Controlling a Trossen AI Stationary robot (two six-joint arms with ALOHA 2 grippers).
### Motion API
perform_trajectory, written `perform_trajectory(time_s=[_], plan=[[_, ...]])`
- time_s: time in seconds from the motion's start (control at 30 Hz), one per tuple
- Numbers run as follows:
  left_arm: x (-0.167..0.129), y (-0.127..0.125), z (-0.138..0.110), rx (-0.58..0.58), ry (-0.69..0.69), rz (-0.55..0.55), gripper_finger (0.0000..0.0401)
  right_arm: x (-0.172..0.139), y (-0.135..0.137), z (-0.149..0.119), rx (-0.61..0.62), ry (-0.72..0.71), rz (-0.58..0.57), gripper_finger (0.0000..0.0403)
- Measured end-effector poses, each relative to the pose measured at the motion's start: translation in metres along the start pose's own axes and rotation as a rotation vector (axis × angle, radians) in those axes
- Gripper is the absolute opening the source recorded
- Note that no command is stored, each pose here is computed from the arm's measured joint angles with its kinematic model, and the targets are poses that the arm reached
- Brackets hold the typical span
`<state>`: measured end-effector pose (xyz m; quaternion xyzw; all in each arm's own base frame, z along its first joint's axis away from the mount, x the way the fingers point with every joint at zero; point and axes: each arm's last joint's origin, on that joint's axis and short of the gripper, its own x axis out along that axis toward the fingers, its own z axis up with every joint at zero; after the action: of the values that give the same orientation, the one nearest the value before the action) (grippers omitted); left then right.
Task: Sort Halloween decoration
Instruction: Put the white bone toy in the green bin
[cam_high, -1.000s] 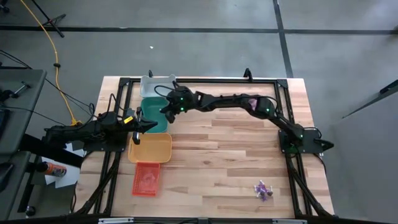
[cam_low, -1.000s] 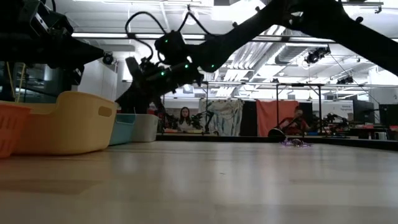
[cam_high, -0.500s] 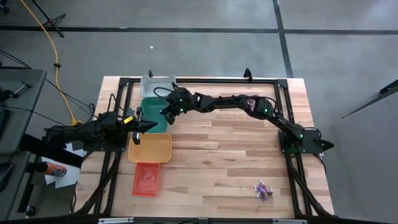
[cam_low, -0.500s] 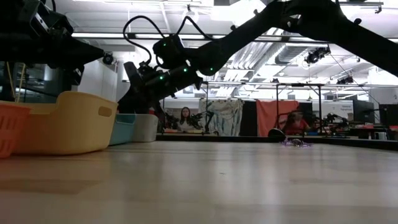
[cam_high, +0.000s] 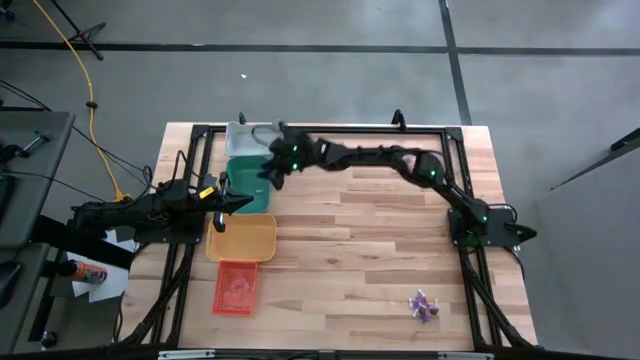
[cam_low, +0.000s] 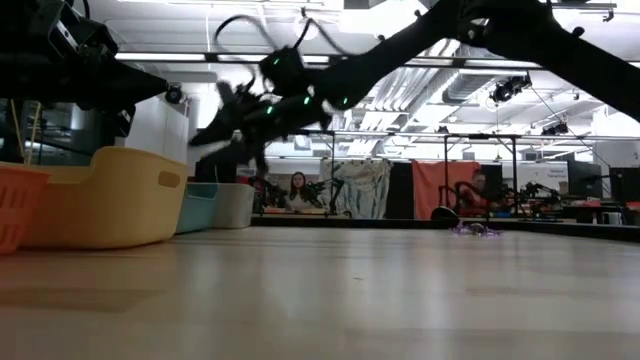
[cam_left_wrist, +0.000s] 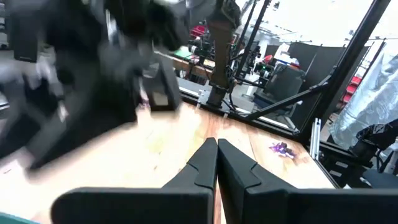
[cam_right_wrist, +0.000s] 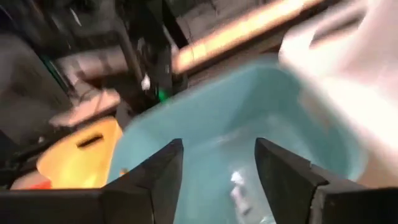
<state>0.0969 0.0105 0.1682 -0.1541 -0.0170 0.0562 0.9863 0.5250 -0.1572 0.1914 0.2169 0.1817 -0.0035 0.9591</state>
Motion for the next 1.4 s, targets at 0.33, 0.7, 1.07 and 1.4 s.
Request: perform_trajectory(time_s=[0.33,0.7,1.07,1.4], plan=[[0.000,0.000,0.000,0.000,0.000,0.000,0.0001,-0.118,-0.009,0.073,-0.122,0.178,-0.106,0.0199],[0.000,0.000,0.000,0.000,0.000,0.000,0.0001,-0.204,0.047,0.051,-0.130,0.737,-0.055,0.0199],[0.000,0.000,0.000,0.000,0.000,0.000,0.0001,-0.272,0.090,-0.019,0.018,0.633,-0.128,0.0199],[0.000,0.000,0.000,0.000,0.001,0.000,0.0001,-0.340,0.132,-0.096,0.364,0.371,-0.231,0.0199]])
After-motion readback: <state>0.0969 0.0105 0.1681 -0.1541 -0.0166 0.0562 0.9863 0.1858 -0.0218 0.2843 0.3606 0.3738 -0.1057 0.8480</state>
